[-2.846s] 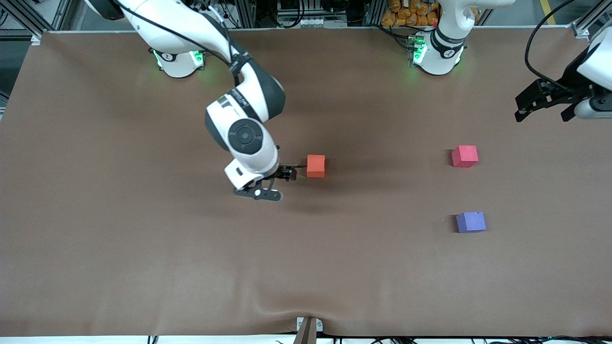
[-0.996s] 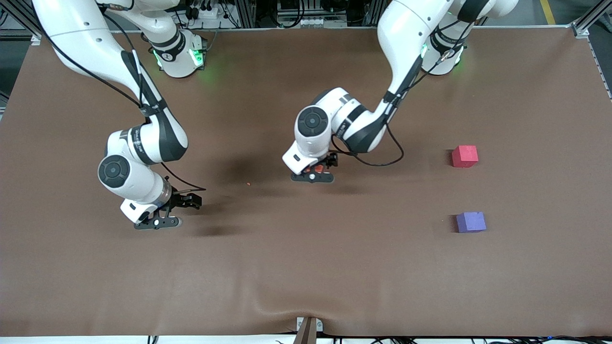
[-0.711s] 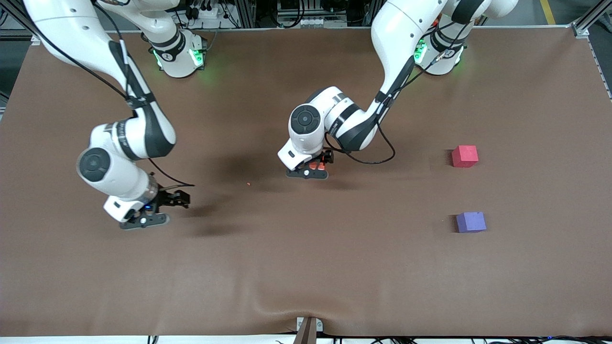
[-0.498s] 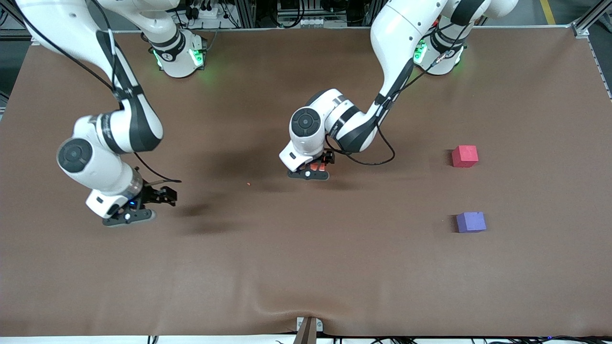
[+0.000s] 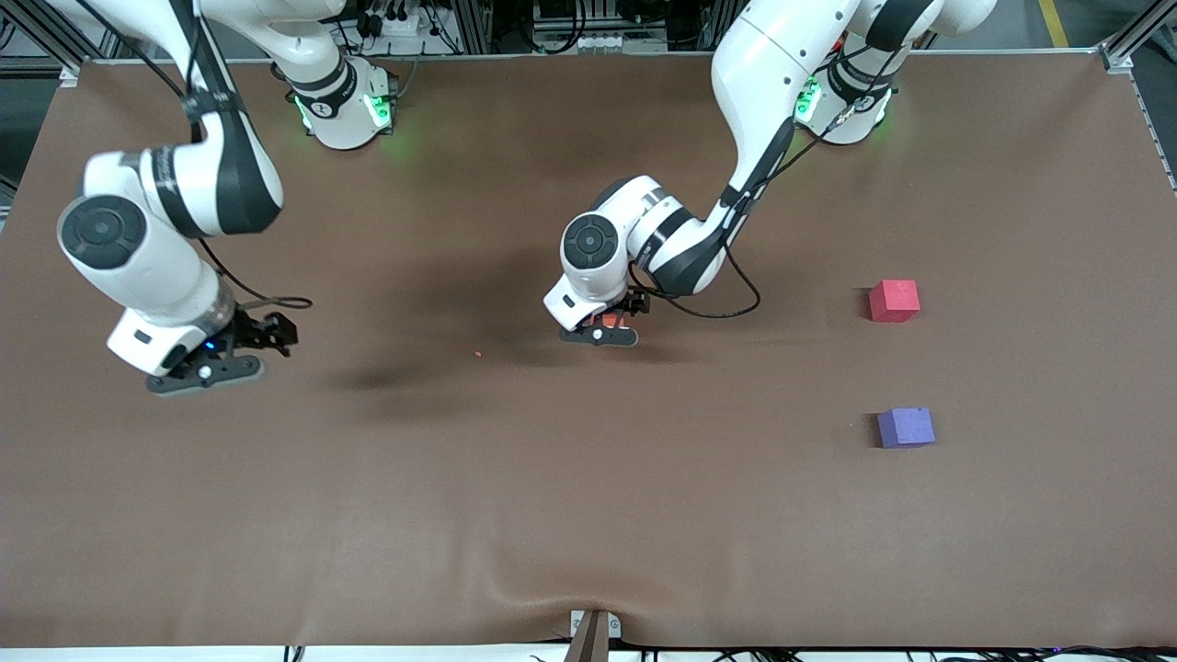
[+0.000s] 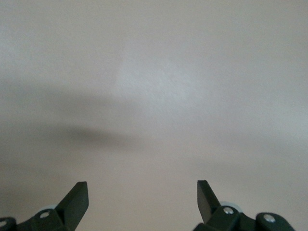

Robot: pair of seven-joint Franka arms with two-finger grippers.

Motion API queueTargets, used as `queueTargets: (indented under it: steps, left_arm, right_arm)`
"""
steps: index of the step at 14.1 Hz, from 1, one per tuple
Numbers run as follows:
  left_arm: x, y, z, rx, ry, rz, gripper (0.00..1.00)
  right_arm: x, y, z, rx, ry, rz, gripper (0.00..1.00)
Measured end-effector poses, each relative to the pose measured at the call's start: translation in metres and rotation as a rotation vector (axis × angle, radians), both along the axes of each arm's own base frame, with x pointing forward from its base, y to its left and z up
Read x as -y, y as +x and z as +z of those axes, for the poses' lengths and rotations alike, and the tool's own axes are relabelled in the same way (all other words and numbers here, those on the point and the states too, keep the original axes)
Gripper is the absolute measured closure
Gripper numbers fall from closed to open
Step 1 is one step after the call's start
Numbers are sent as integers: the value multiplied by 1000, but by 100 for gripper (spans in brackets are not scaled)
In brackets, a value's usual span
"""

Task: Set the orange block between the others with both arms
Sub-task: 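Carry the orange cube with the left gripper toward the pink cube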

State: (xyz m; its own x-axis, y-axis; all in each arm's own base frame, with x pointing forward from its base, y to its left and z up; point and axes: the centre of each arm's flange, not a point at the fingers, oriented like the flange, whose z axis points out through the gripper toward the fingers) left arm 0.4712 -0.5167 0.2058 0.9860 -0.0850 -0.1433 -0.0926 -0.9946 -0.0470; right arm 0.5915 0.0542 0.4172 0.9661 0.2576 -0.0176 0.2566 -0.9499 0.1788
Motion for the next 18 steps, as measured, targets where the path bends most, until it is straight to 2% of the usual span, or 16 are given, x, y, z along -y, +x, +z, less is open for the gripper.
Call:
queueTargets:
  steps: [4,5,8,10,12,15,18]
  left_arm:
    - [0,2,0,3,0,22,40]
    - [-1,5,4,9,-3,32,42]
    - [-21,39,38,56,-37,85,42]
    - [-54,72,90,93,-62,150,42]
    - [-105,103,148,115,-66,211,47]
    - [-205,137,197,108,-48,248,47]
    - [-315,154,180,41,-24,182,47]
  right_arm:
    - [23,-8,84,-33,-20,-56,0]
    - [26,-8,104,-36,0,-78,0]
    - [31,-12,148,-62,92,-132,0]
    - [34,-14,170,-61,105,-144,0]
    - [41,-17,188,-55,108,-169,0]
    - [68,-17,208,-21,122,-244,0]
    - [92,-18,213,-15,184,-318,0]
